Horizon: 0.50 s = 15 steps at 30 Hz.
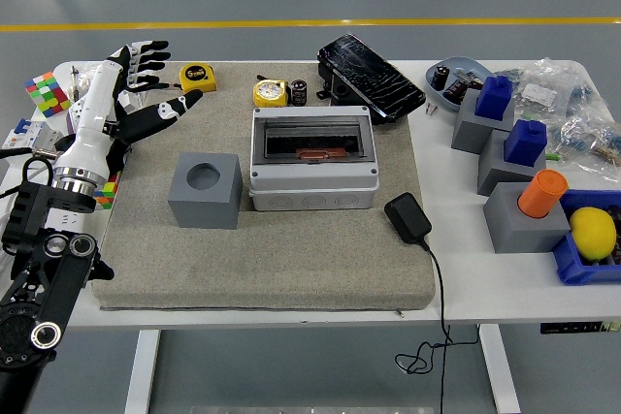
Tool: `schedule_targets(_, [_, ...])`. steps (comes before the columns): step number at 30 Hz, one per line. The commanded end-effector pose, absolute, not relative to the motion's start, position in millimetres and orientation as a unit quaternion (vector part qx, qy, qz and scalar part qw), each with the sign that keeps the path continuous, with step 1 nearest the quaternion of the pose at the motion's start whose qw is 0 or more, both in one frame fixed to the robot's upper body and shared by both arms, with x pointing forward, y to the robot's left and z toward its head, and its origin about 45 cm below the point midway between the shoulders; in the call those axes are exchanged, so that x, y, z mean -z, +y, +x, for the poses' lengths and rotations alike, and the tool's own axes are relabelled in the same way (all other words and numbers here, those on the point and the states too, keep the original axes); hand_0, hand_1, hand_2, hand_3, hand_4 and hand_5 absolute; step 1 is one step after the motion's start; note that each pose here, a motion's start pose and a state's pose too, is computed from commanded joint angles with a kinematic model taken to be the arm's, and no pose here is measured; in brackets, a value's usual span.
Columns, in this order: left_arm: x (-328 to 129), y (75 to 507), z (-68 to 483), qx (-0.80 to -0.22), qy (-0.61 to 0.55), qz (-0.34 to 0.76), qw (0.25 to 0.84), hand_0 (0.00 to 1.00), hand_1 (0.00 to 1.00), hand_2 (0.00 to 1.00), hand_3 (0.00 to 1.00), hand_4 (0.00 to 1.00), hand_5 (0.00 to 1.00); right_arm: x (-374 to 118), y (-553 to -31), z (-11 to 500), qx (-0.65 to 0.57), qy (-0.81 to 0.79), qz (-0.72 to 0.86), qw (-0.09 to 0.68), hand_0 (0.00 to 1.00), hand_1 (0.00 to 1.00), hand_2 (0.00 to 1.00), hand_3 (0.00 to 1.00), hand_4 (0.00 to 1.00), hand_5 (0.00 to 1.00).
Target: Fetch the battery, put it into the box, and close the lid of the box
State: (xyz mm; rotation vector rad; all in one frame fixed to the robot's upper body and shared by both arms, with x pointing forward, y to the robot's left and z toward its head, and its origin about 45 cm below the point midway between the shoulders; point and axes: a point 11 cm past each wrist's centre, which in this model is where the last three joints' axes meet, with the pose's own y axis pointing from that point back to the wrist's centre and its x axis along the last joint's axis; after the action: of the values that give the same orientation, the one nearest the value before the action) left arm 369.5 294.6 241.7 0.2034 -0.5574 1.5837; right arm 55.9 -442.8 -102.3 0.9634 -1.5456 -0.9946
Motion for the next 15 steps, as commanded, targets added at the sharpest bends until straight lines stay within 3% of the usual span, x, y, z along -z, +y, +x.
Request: schedule_targets(15, [-237,341,357,-0.735,-0.233,0.102,0.628,0.570,0.704,0.713,0.743,0.998,0.365,101,-443,60,0.410,-0.640,0.403,0.510,0.641,0.640,0.668,0.564,0.977,0.525])
